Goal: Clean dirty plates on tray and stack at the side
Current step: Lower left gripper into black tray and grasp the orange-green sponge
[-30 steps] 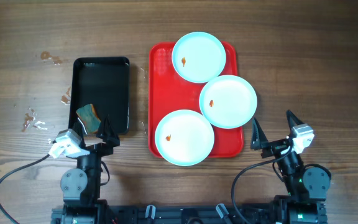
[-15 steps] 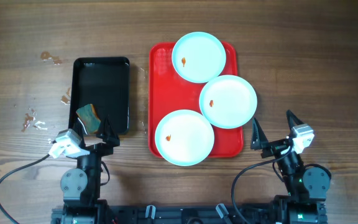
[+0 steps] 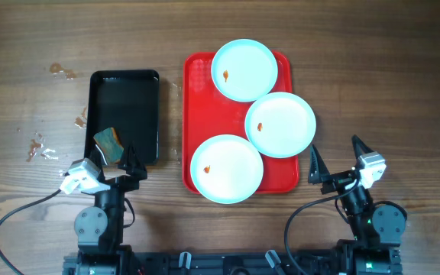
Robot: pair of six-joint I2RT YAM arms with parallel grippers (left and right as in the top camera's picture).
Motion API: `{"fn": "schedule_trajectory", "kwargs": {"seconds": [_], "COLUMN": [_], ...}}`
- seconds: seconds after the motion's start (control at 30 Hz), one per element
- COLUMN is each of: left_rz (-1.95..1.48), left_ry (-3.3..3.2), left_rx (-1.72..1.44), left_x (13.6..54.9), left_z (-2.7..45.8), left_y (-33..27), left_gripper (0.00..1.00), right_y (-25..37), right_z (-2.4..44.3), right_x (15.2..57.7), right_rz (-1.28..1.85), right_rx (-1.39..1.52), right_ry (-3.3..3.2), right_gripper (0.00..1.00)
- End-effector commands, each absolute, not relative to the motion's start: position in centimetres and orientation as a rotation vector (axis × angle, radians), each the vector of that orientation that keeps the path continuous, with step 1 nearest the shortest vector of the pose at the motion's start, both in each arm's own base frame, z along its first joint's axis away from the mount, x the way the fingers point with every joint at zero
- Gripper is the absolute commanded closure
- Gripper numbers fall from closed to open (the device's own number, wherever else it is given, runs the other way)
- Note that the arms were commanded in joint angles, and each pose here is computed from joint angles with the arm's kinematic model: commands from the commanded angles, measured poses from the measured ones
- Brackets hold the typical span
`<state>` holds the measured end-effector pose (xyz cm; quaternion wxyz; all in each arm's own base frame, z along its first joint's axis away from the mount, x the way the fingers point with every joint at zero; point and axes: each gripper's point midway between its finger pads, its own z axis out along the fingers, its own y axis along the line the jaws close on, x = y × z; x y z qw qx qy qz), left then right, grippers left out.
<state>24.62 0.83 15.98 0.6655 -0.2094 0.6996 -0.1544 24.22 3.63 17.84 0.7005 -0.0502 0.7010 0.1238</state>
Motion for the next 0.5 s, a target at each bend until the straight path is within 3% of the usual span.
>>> {"fn": "schedule_trajectory", "kwargs": {"seconds": [0.0, 0.2, 0.33, 0.47], "left_rz": [-0.328, -0.366, -0.464, -0.450], "left_ry": [1.571, 1.560, 1.357, 1.444], "left_rx": [-0.478, -0.460, -0.348, -0.369], "left_x": [24.6, 24.7, 24.1, 23.9], "left_z": [16.0, 16.5, 22.8, 24.3], "left_y": [1.1, 0.6, -0.8, -0.7], "left_gripper": [0.00, 0.00, 0.00, 0.00], "right_y": [4.0, 4.2, 5.4, 5.5], "right_z": [17.8, 18.7, 23.5, 26.4], "right_x": [24.2, 24.1, 23.0, 23.5], "right_rz": [0.302, 0.392, 0.492, 0.496], "right_rx": [-0.118, -0.052, -0.075, -0.069], "right_ry": [1.564, 1.538, 1.460, 1.560], "right_gripper": [0.00, 0.00, 0.00, 0.00]}}
